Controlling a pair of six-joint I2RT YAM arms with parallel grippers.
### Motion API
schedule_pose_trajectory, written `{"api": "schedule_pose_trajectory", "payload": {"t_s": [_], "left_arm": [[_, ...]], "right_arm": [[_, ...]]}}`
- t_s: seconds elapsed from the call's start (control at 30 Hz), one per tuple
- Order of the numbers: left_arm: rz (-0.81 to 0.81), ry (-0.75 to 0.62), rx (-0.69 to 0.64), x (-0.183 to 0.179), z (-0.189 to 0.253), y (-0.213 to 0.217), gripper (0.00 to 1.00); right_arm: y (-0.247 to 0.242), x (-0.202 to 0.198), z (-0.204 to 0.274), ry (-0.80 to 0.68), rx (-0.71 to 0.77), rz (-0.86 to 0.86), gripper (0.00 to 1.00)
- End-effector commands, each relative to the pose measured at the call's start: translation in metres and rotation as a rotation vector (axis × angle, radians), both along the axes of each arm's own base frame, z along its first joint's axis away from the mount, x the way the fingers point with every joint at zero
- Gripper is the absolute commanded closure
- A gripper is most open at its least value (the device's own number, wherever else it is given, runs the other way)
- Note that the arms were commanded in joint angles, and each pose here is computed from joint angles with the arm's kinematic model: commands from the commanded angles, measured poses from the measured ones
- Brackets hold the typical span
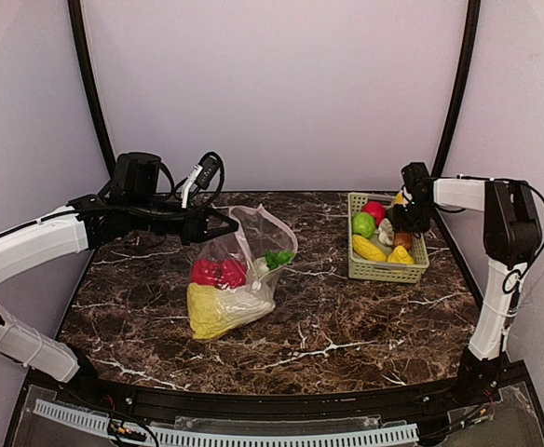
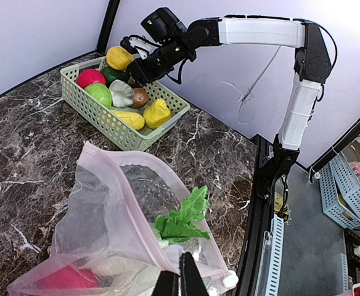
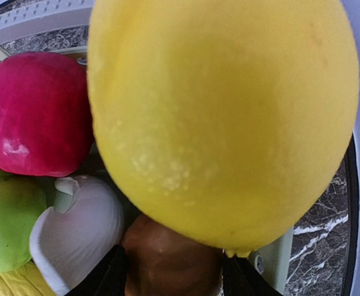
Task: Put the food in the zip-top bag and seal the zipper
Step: Pick up the fake vegetable from the bin, then place the fake vegetable in the zipper food storage bag.
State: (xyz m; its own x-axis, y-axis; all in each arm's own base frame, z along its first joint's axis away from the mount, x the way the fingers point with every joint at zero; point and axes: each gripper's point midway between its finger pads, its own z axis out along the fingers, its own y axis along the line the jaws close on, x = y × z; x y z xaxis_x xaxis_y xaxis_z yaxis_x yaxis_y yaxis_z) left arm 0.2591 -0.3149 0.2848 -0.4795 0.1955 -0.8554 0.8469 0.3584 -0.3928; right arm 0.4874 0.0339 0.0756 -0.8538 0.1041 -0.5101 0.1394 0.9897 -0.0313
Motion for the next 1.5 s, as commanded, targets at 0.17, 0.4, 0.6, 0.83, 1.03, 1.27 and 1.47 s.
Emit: {"api": "schedule_pose_trajectory", "payload": {"t_s": [0.17,0.4,0.6,0.83,1.03,1.27,1.47], "left_arm": [[-0.006,0.003,0.0,-0.002,0.0,0.004,0.99],[-0.006,0.0,-0.002,-0.003,0.002,0.004,0.99],[0.0,-0.009,0.0,-0.002,0.003,0.005,0.99],[-0.001,-0.011,-0.004,-0.003,0.005,0.005,0.99],[-0.001,-0.016,-0.01,-0.004,0.008,0.006,0.99],[-0.006,-0.016,-0.014,-0.005,0.009,0.005,0.99],[-0.004,-0.008,-0.009,-0.004,0.005,0.005,0.99]], "right_arm": [[0.007,-0.028,-0.011,0.046,0.01,0.008,0.45],[0.01,-0.033,-0.018,0.061,0.019,0.014,0.43],[0.011,-0.033,-0.01,0.042,0.033,0.011,0.51],[0.007,-0.038,0.048,-0.062,0.024,0.016,0.54],[0.008,-0.056,0.101,-0.148,0.043,0.036,0.54],[0.033,-0.09,0.156,-0.257,0.148,0.131,0.53],[0.11,-0.147,0.202,-0.334,0.398,0.347,0.54]]}}
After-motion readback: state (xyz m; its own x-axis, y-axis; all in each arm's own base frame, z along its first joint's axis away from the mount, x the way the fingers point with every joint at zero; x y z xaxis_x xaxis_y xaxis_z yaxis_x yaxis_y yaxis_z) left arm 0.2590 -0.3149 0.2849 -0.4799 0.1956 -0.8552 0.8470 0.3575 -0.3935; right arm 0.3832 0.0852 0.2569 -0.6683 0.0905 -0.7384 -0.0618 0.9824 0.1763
